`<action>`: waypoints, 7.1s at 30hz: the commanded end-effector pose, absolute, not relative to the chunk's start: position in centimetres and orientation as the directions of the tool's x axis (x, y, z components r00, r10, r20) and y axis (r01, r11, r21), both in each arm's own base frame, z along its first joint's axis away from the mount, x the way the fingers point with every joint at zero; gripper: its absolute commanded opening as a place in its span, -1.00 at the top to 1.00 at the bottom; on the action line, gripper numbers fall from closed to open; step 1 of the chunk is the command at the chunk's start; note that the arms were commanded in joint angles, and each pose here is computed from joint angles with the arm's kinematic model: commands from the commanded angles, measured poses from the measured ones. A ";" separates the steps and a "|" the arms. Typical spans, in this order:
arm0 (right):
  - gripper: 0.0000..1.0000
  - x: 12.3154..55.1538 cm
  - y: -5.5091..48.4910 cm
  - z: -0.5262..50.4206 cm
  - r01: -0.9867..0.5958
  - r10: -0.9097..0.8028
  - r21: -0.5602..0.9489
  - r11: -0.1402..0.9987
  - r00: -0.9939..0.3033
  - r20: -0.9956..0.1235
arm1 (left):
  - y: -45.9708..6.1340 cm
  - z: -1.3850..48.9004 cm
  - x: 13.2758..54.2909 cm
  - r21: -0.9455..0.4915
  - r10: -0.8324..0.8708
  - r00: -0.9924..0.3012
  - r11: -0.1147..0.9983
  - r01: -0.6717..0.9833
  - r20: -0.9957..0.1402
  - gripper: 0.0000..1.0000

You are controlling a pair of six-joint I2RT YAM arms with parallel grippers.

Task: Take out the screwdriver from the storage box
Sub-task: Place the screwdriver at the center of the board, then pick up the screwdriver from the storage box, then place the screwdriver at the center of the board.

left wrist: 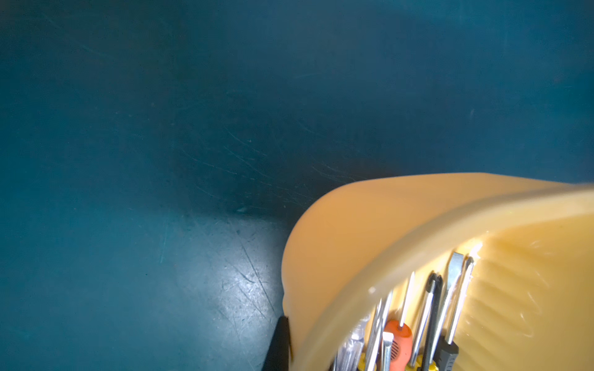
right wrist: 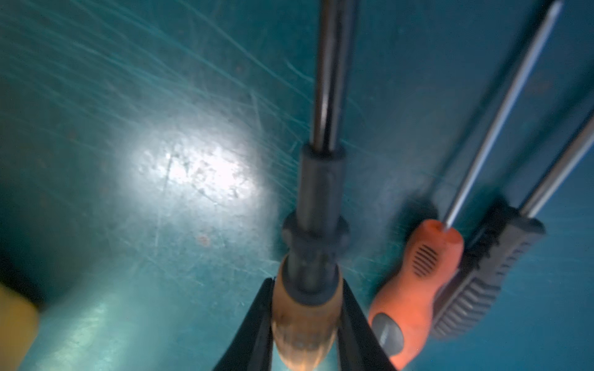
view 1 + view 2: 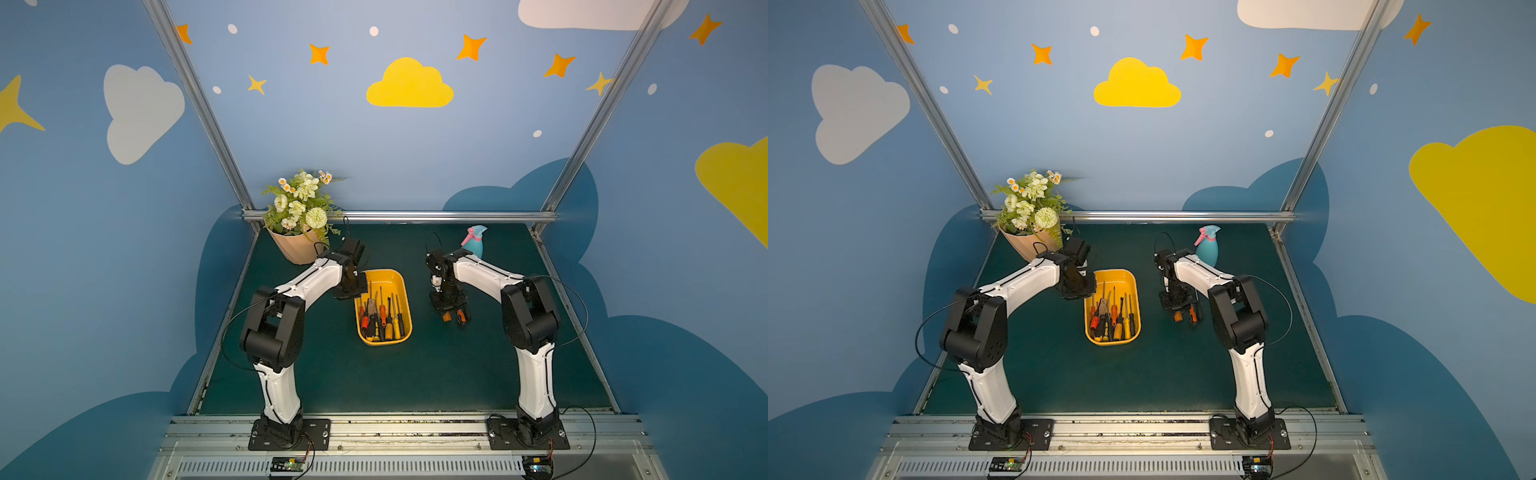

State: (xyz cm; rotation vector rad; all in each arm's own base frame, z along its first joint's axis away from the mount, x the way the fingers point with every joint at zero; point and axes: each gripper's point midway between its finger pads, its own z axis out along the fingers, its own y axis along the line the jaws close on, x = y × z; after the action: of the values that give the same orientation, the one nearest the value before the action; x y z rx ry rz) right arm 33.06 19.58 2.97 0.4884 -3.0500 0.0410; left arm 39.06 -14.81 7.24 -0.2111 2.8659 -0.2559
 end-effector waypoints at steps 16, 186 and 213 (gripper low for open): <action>0.91 33.6 18.3 2.3 -0.289 -0.282 -0.061 0.955 -0.954 0.106 | -16.2 7.8 39.0 -0.264 -0.170 -0.961 0.958 -0.109 -0.218 0.95; 1.00 33.3 24.7 8.5 -0.365 -0.360 0.022 0.931 -0.925 -0.123 | -15.9 5.1 37.5 -0.253 -0.209 -0.967 0.953 -0.168 -0.144 0.95; 1.00 34.2 20.2 2.9 -0.343 -0.329 -0.089 0.935 -0.933 0.145 | -15.6 5.1 37.6 -0.250 -0.212 -0.967 0.953 -0.173 -0.139 0.95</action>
State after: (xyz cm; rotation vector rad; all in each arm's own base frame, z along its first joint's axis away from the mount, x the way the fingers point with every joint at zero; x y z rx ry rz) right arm 34.83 21.31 2.74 0.5238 -2.9957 0.1200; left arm 37.83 -15.35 4.70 -0.2941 2.9319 -0.3235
